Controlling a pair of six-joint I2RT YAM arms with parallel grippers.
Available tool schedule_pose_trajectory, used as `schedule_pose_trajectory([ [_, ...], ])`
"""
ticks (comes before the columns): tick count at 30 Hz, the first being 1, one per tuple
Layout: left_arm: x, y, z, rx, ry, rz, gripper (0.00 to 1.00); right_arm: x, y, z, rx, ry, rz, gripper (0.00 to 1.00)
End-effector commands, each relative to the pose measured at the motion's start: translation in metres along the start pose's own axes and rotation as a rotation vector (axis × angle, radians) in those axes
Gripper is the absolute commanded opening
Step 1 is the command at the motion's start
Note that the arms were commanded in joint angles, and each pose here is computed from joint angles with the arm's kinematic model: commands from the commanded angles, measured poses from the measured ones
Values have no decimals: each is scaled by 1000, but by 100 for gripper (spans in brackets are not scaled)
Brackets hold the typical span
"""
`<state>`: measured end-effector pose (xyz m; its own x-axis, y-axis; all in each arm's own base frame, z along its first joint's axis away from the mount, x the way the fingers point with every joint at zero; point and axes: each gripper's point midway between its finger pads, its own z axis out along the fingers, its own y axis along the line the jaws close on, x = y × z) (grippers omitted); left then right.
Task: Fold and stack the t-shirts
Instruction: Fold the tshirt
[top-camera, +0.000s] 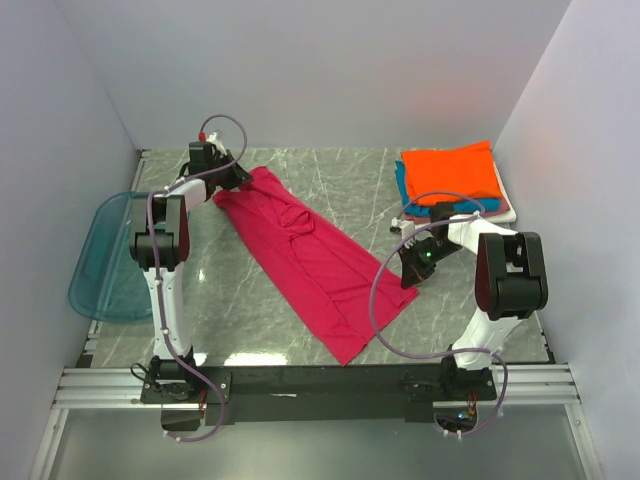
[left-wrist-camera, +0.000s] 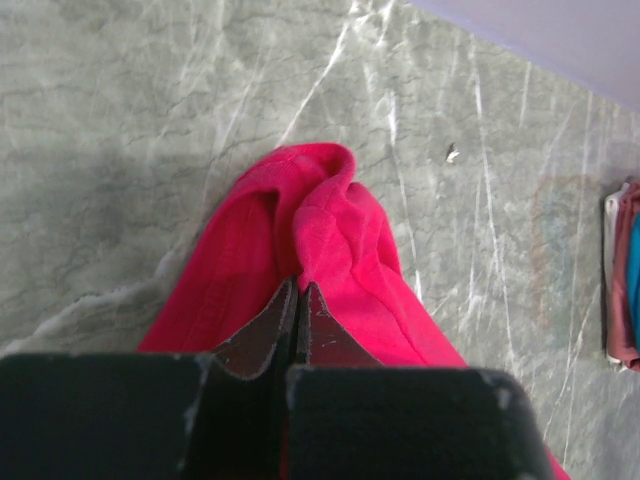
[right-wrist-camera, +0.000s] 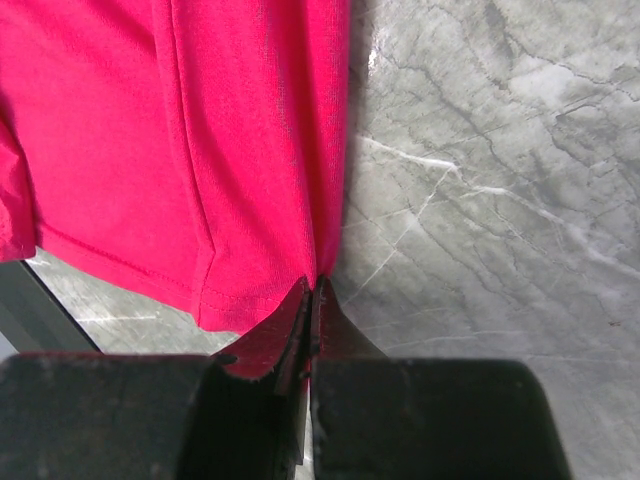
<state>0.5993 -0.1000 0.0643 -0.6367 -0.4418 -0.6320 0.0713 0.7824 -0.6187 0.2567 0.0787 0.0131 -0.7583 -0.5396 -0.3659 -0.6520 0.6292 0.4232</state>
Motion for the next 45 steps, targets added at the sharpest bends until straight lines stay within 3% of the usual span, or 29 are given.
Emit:
schedule_pose_trajectory([
  [1,-21,-8,-9,-19,-43,14,0,3,0,-6,8,17,-12,0],
  [8,-7,-14,5,48,31,-5,6,3,0,-7,8,19,-19,4],
  [11,0,-18,14,83,68,-15,16,3,-5,-12,17,7,1,3],
  [14,0,-21,15,98,75,-26,34,3,-6,-13,19,6,2,2],
  [15,-7,-21,12,81,44,-12,44,4,-6,-12,17,7,3,2],
  [18,-19,-24,5,67,-12,18,61,5,-5,-12,12,9,4,2],
  [24,-60,-50,5,113,-84,7,70,4,-5,-11,0,7,5,3],
  [35,-48,-41,44,70,-50,-42,66,1,-5,-11,-8,4,5,3],
  [45,-30,-38,61,-13,-16,43,61,0,-3,-12,-15,-2,6,3],
])
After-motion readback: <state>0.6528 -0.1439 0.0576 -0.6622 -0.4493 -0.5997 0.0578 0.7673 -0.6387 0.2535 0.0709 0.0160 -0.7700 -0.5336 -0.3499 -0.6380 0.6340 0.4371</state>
